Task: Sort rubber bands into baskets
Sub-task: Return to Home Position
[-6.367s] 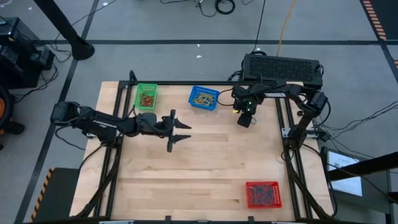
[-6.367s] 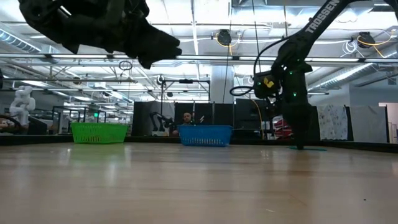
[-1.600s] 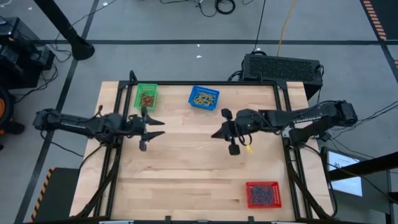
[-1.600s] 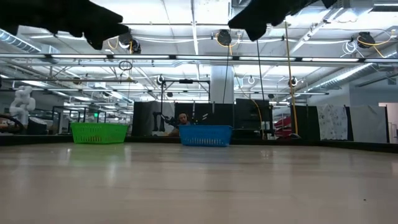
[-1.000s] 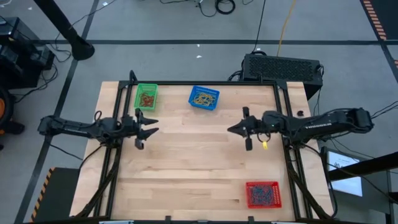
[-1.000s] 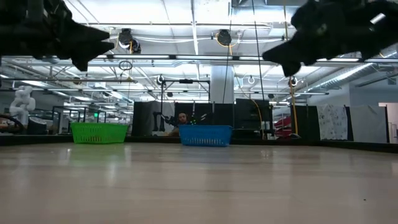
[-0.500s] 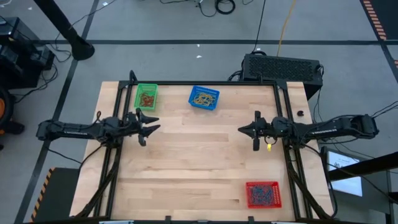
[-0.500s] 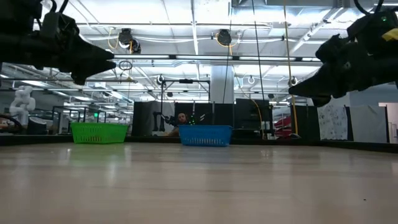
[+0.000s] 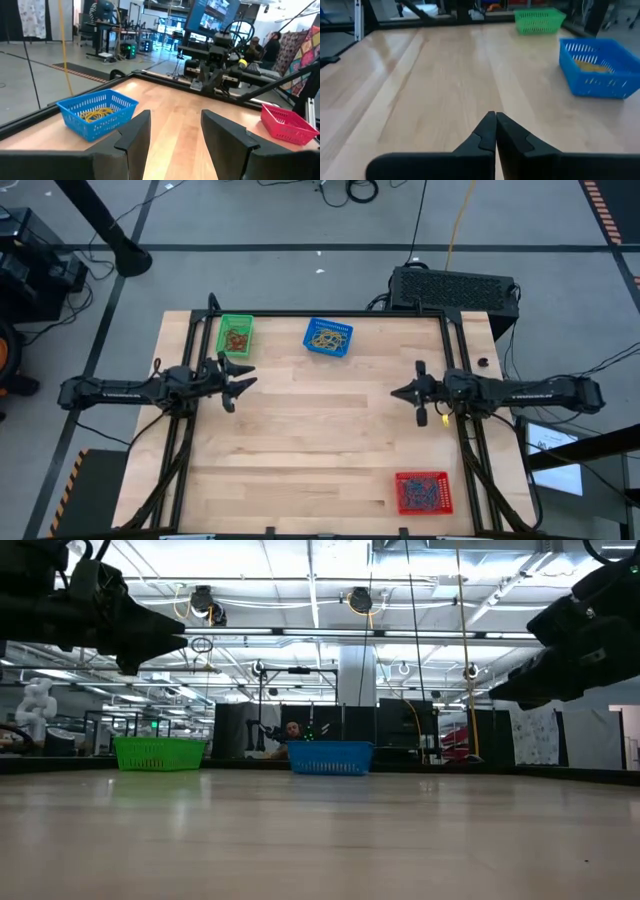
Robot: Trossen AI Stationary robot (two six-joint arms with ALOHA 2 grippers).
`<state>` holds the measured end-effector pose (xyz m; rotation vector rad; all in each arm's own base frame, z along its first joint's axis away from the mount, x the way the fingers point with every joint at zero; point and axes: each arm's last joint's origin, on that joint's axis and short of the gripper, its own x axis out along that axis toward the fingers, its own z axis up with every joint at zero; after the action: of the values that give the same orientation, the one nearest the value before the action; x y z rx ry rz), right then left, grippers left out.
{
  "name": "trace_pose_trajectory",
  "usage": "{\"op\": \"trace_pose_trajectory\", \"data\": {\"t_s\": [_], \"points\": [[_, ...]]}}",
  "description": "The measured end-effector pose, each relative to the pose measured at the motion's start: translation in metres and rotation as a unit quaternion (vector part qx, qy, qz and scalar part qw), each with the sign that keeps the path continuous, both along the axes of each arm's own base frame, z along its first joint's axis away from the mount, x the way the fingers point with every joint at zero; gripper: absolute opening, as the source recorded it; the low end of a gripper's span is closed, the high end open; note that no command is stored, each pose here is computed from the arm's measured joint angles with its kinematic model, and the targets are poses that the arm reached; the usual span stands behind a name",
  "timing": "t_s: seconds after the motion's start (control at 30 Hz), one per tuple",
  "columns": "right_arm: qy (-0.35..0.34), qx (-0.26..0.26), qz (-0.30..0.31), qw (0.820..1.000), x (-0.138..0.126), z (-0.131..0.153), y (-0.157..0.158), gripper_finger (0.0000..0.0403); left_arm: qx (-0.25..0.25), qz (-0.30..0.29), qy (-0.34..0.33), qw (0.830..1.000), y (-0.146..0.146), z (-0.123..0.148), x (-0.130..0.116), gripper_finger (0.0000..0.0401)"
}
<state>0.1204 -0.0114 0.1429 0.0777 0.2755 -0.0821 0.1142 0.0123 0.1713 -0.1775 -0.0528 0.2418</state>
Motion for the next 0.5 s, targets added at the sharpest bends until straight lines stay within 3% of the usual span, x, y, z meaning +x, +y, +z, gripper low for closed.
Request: {"op": "trace_pose_trajectory", "data": {"t_s": [0.33,0.4,0.5], "points": [[-0.011,-0.066,0.015,0.998,-0.0075,0.0034,0.0006,0.0003,0.0,0.0,0.001,1.0,-0.0001,-0.0001,0.0,0.0182],[-0.008,-0.048,0.001,0.999,-0.008,0.0027,0.0001,0.0003,0.0,0.0,0.001,1.0,-0.0001,0.0001,0.0,0.0182],[-0.011,0.025,-0.02,0.999,-0.008,0.0021,0.0,0.0004,0.0,0.0,0.001,1.0,0.0,0.0,0.0,0.0182]]}}
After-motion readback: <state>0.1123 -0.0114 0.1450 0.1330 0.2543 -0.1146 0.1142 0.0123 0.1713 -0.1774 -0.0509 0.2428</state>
